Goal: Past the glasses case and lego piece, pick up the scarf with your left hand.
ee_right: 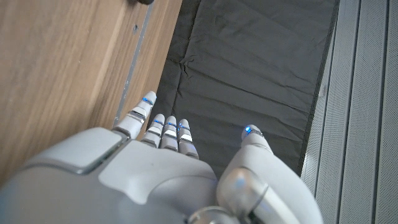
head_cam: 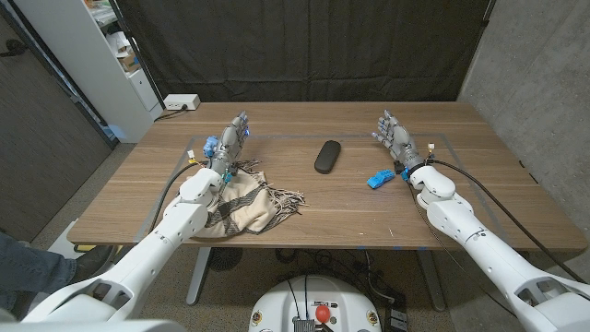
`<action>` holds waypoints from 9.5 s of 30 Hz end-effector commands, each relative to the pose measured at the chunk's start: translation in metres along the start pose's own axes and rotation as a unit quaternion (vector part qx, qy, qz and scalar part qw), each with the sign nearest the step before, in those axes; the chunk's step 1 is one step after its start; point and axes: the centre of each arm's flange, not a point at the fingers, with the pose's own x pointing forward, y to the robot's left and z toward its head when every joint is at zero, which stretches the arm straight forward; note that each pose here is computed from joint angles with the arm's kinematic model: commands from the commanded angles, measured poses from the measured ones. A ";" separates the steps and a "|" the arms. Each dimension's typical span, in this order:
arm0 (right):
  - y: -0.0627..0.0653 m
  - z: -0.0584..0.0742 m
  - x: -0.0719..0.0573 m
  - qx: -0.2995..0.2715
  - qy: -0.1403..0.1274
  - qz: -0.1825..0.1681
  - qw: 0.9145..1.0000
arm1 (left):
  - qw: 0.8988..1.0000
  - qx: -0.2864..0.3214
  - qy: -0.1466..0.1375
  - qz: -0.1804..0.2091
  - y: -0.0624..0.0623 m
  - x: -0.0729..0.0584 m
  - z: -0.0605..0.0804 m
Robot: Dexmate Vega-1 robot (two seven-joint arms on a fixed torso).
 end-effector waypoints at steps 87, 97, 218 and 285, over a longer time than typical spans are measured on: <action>-0.009 -0.006 -0.013 0.006 0.003 -0.017 1.000 | 0.994 0.059 -0.092 -0.014 0.015 -0.065 0.057; -0.006 -0.001 -0.013 0.004 -0.006 -0.016 1.000 | 0.992 0.068 -0.104 -0.009 0.025 -0.074 0.062; 0.000 0.009 0.002 -0.005 -0.028 -0.002 1.000 | 0.957 0.205 -0.204 -0.016 0.015 -0.170 0.095; -0.002 0.005 0.005 -0.005 -0.030 -0.011 0.999 | 0.906 0.395 -0.152 -0.023 -0.010 -0.186 0.103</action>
